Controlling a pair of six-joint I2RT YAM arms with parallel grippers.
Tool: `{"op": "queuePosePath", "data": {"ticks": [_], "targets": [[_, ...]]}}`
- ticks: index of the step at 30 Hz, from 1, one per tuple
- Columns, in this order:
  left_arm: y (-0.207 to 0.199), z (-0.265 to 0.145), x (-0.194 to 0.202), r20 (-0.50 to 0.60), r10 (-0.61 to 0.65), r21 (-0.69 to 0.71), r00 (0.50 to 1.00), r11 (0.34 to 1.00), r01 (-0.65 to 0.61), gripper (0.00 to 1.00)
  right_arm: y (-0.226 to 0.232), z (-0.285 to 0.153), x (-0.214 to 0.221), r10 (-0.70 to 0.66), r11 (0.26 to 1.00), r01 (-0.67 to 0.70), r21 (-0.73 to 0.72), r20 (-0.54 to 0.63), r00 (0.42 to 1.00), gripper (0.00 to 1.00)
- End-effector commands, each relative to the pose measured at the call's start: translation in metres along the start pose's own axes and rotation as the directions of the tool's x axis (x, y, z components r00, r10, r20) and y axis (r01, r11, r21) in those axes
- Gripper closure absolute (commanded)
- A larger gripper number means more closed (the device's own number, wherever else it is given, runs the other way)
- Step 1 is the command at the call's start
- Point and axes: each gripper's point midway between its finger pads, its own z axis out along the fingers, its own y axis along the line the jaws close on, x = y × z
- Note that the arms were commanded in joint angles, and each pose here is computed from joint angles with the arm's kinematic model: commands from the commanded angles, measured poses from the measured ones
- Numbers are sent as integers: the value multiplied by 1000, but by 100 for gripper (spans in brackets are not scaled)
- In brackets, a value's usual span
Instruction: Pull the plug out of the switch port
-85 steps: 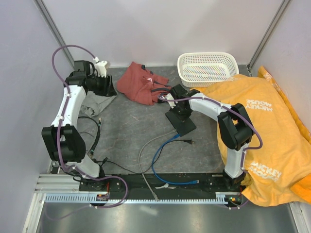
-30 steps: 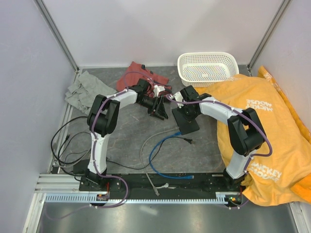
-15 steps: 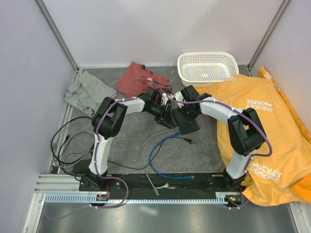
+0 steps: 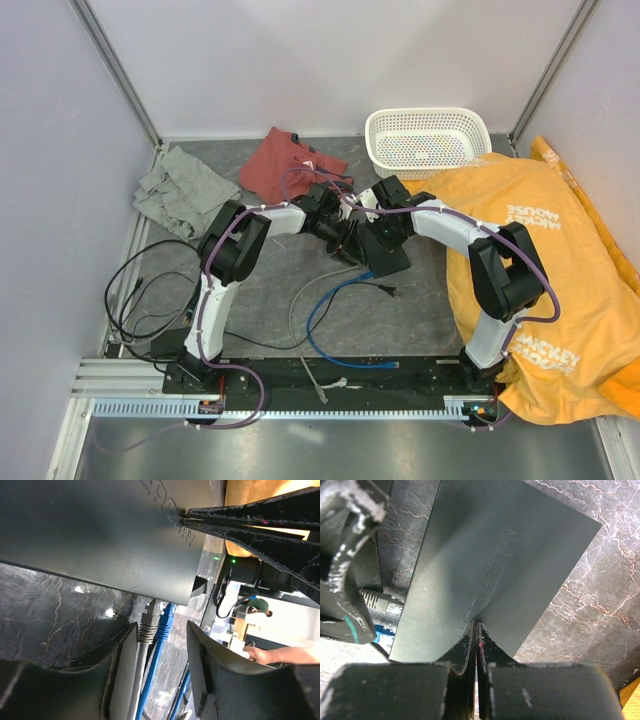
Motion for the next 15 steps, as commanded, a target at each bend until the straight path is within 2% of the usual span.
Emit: {"op": "queuePosePath", "data": {"ticks": [1,15], "targets": [[13,6,-9,27,-3,-43,1000,999,4,49,-8,3,22,8,1000,-6,29,-68,998,100],[32,1,-9,79,-58,-214,995,974,74,51,-8,5,20,9,1000,-7,29,-69,998,100]]}}
